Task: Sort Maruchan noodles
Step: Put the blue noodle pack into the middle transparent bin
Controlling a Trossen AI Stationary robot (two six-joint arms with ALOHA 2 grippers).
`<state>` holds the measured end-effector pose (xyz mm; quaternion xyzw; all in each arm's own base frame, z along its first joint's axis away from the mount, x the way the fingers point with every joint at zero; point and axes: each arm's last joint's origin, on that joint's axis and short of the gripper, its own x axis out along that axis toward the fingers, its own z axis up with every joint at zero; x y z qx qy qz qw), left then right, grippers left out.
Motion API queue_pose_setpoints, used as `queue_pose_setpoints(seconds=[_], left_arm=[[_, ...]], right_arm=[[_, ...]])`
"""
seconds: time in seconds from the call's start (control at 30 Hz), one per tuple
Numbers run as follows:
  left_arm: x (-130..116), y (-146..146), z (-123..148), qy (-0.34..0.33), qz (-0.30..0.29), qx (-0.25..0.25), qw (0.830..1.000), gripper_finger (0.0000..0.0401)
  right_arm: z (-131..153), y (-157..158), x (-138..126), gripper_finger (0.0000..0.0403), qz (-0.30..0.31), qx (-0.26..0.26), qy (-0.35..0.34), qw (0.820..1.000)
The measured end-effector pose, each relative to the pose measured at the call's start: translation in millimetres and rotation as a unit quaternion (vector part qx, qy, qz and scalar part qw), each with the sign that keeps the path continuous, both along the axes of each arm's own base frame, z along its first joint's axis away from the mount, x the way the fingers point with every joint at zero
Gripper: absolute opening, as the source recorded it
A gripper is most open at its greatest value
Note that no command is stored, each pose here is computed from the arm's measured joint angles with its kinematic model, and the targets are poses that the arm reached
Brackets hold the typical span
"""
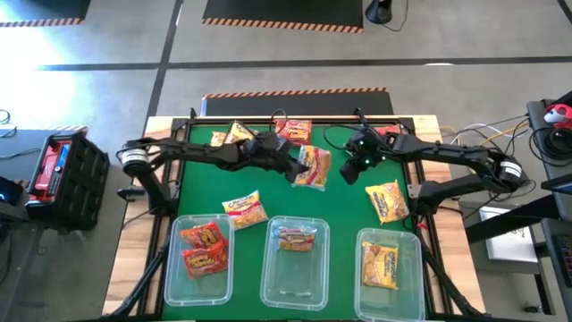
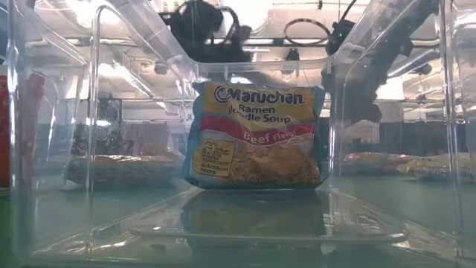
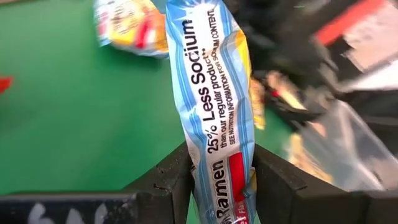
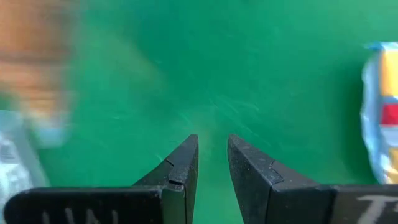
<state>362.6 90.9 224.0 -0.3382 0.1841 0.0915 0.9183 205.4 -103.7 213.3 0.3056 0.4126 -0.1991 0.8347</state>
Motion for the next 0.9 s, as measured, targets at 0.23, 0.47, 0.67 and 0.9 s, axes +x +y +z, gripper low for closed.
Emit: queue_pose_setpoints(seconds=[0.23, 0.47, 0.67, 0.9], left_arm=[[-21.2, -13.1, 32.4, -0.001, -0.06, -0.001, 0.998, 0.0118], [-48.7, -33.7, 63.2, 0.0, -0.137, -0.013, 0.99, 0.0118], [-62.5, -58.9, 78.8, -0.005, -0.196, -0.026, 0.98, 0.0118], [-64.4, -93.6, 80.0, 0.002, -0.276, -0.056, 0.96, 0.0118]], right_arm=[[-2.6, 1.2, -3.7, 0.0077, -0.007, 0.002, 0.026, 1.0], [-2.6, 0.9, -3.8, 0.0077, -0.01, -0.002, 0.028, 1.0], [-2.8, -0.8, -4.5, 0.0077, -0.027, -0.025, 0.04, 0.999], [-2.9, -1.0, -4.5, 0.0077, -0.029, -0.027, 0.041, 0.998]])
